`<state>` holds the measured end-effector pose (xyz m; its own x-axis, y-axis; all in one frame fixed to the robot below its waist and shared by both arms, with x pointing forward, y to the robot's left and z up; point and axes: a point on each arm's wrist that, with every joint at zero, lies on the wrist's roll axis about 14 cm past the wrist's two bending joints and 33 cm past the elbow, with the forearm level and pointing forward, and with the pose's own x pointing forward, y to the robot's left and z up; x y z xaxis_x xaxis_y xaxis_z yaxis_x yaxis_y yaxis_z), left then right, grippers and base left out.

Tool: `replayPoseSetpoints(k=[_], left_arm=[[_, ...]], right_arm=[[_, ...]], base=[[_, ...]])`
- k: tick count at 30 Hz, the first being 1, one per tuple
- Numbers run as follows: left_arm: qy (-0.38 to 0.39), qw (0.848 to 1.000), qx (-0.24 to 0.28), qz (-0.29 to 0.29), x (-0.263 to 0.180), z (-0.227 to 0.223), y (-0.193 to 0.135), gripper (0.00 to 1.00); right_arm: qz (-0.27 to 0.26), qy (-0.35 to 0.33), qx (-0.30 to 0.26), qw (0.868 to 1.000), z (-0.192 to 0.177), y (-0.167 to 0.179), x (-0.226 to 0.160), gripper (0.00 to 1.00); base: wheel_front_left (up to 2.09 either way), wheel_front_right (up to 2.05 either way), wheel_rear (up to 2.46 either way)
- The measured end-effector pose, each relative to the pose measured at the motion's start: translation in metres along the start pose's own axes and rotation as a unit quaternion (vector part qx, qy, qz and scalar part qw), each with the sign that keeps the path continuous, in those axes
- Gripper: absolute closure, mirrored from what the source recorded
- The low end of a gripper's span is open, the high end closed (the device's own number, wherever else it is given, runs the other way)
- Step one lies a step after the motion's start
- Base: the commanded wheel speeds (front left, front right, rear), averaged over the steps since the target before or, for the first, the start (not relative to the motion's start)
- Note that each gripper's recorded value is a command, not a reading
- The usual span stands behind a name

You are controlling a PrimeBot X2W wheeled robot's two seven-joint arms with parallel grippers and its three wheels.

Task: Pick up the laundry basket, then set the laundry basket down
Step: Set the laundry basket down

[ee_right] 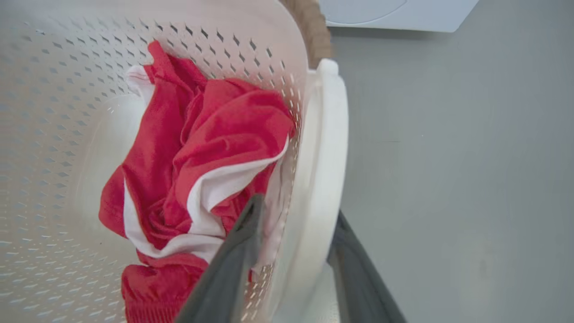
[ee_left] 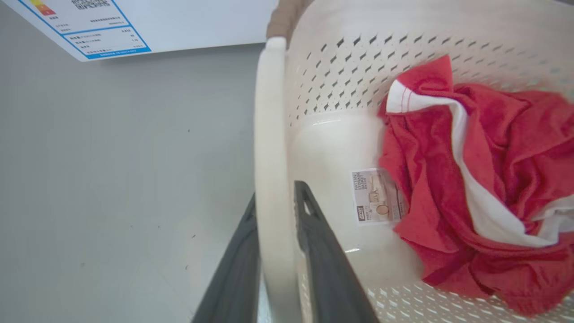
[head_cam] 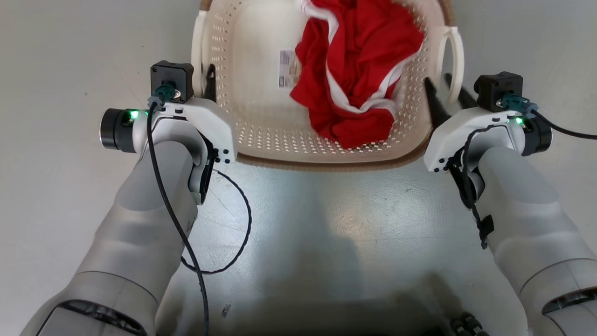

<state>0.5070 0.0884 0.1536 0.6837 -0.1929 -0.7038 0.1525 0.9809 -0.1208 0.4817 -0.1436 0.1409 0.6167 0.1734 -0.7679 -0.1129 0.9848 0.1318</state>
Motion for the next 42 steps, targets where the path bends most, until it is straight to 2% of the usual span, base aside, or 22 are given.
replayPoseSetpoints(k=[12, 20, 29, 42], left_arm=[[0.002, 1.0, 0.006, 0.02, -0.003, 0.002, 0.01, 0.0], [-0.011, 0.999, 0.004, 0.034, -0.014, 0.018, 0.014, 0.0], [-0.075, 0.995, -0.049, 0.041, -0.051, 0.058, 0.013, 0.0], [-0.154, 0.986, -0.049, 0.028, -0.123, 0.096, 0.001, 0.0]], right_arm=[[-0.006, -0.05, -0.001, 0.999, 0.033, -0.005, -0.002, 0.0], [-0.012, -0.099, 0.005, 0.995, 0.06, -0.007, -0.023, 0.0], [-0.025, -0.152, 0.009, 0.988, 0.083, -0.009, -0.071, 0.0], [-0.048, -0.247, -0.008, 0.968, 0.131, -0.013, -0.15, 0.0]], base=[[0.0, 0.0, 0.0], [0.0, 0.0, 0.0], [0.0, 0.0, 0.0], [0.0, 0.0, 0.0]])
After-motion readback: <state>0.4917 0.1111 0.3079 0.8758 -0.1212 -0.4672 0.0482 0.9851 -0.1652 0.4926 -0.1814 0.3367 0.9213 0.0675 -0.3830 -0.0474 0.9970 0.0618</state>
